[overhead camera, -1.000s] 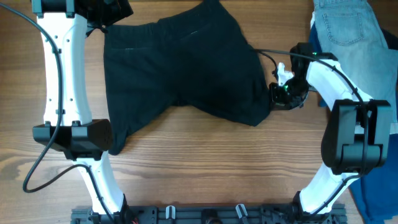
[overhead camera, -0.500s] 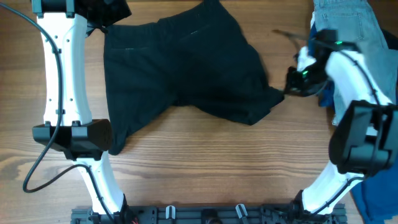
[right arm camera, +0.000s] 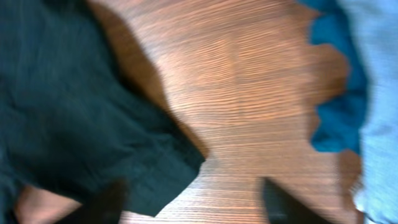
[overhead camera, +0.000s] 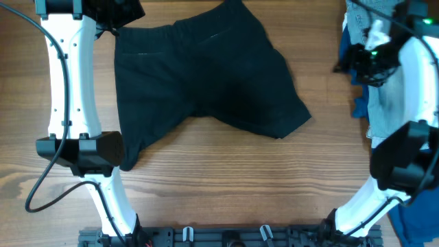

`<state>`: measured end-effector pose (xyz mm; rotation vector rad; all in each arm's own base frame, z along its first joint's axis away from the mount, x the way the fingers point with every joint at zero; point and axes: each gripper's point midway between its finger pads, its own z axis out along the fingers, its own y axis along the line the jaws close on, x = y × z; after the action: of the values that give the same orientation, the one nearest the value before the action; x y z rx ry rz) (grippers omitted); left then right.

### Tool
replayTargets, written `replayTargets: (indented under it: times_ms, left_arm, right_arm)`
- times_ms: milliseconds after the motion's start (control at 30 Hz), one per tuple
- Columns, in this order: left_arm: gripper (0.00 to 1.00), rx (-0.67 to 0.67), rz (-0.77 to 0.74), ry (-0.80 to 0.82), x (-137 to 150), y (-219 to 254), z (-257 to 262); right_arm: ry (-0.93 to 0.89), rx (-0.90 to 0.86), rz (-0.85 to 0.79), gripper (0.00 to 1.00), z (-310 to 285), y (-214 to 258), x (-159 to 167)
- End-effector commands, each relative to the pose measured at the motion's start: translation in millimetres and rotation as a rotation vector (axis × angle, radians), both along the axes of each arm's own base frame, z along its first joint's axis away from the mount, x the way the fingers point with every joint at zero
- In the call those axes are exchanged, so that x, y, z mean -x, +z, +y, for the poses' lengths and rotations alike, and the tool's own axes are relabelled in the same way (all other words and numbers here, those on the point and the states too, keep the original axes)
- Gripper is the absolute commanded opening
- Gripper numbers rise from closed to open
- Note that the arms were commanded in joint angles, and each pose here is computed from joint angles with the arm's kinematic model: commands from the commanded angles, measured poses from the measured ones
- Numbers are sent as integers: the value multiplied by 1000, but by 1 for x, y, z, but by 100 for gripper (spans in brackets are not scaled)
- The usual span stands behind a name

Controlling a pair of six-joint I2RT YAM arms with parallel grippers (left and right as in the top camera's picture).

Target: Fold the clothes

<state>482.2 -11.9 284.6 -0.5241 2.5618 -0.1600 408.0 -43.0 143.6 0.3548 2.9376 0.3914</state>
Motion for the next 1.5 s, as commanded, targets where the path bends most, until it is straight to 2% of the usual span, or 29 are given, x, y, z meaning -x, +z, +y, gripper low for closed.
replayTargets:
  times_ms: [0, 133, 267, 367, 633, 833, 867, 933, 967, 1067, 1100, 1133, 1200, 1367, 1400, 1467]
  left_arm:
    - [91, 6, -17, -8, 2, 8, 1]
    - [91, 6, -6, -8, 5, 6, 1]
    - [91, 6, 6, -8, 7, 5, 1]
    - [92, 6, 10, -8, 8, 5, 1]
    - [92, 6, 8, -8, 8, 5, 1]
    - [92, 6, 6, -8, 7, 5, 1]
    - [92, 6, 6, -8, 7, 5, 1]
    - [91, 6, 5, -8, 7, 5, 1]
    - [92, 6, 5, -8, 7, 5, 1]
    - [92, 6, 6, -8, 7, 5, 1]
    - [92, 5, 7, -8, 7, 5, 1]
    - [92, 5, 7, -8, 7, 5, 1]
    - [92, 5, 7, -8, 7, 5, 1]
    - [89, 6, 7, -8, 7, 5, 1]
    - [86, 6, 7, -8, 7, 5, 1]
    - [70, 6, 7, -8, 7, 5, 1]
  right_arm:
    - [227, 62, 94, 99, 61, -47, -2]
    - [365, 245, 104, 100, 105, -74, -10]
    - [481, 174, 69, 99, 151, -86, -11]
    - [514, 119, 98, 100, 163, -99, -6]
    - [527, 46, 226, 100, 150, -146, 30]
    - [531, -7, 263, 100, 155, -162, 49]
    - [534, -24, 264, 96, 158, -164, 51]
    - [534, -59, 261, 66, 163, -164, 53]
    - [540, -71, 256, 59, 165, -163, 53]
    - [531, -70, 244, 56, 165, -164, 49]
    - [530, -70, 243, 45, 164, -164, 49]
    - [525, -71, 243, 26, 163, -164, 48]
    - [516, -72, 242, 5, 160, -164, 47]
    - [418, -63, 230, 5, 151, -165, 36]
    - [390, -58, 226, 5, 148, -165, 33]
    - [321, -32, 226, 5, 135, -164, 26]
